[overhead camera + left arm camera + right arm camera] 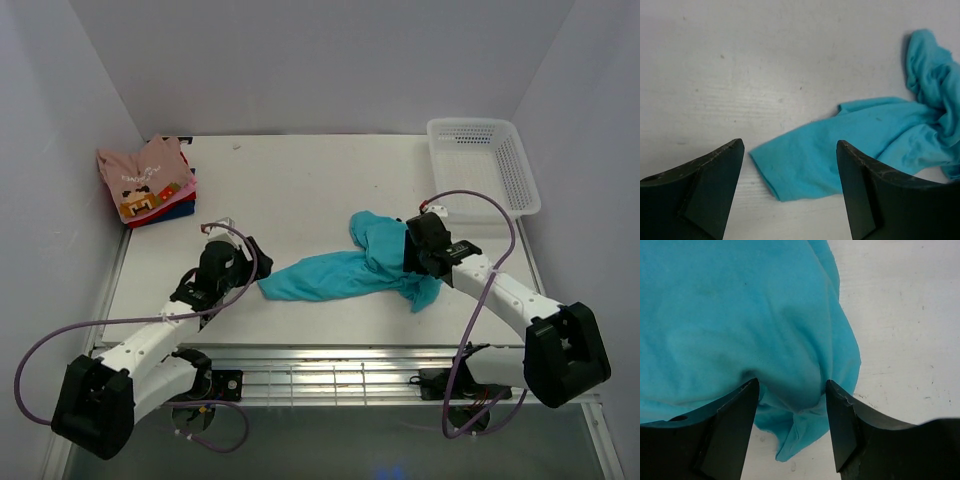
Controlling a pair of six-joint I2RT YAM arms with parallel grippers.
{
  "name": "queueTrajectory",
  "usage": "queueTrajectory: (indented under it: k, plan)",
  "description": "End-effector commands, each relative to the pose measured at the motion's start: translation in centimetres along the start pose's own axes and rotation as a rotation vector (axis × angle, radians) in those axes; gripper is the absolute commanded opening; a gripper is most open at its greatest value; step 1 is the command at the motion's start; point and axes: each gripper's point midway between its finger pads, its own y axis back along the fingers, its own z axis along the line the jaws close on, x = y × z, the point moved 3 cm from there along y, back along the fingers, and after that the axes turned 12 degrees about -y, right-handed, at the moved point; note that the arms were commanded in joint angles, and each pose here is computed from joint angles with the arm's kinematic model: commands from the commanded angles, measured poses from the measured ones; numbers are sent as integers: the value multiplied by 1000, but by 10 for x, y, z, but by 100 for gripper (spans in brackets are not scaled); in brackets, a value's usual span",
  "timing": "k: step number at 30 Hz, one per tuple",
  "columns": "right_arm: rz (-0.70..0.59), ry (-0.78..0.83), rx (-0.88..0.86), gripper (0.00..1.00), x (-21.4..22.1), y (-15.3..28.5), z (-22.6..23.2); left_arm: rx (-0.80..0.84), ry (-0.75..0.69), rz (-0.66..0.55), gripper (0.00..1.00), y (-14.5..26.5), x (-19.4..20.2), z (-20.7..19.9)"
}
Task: Fold and stack the t-shirts
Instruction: Move the tshirt to the center of the board, then flatten out the tshirt
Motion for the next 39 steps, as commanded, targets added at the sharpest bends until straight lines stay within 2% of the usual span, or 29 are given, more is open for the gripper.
queueTrajectory:
  k: [1,3,10,15,27,39]
  plan:
    - [-170,-86,-62,62,-33,16,11,-40,-42,58,84,1,24,-1]
    - [-183,-87,-89,62,-37,21,14,-48,-64,78,84,2,32,-8]
    - [-221,-98,-114,63,-43,38,10,-179,-73,147,83,3,57,6]
    - [-241,-107,-141,63,-41,45,7,-260,-54,137,83,2,59,18]
    - [-284,-120,-142,63,-43,59,-2,-228,-9,153,81,-10,73,14]
    - [-266,-127,-142,63,-35,49,-1,-217,-16,198,78,-19,85,12]
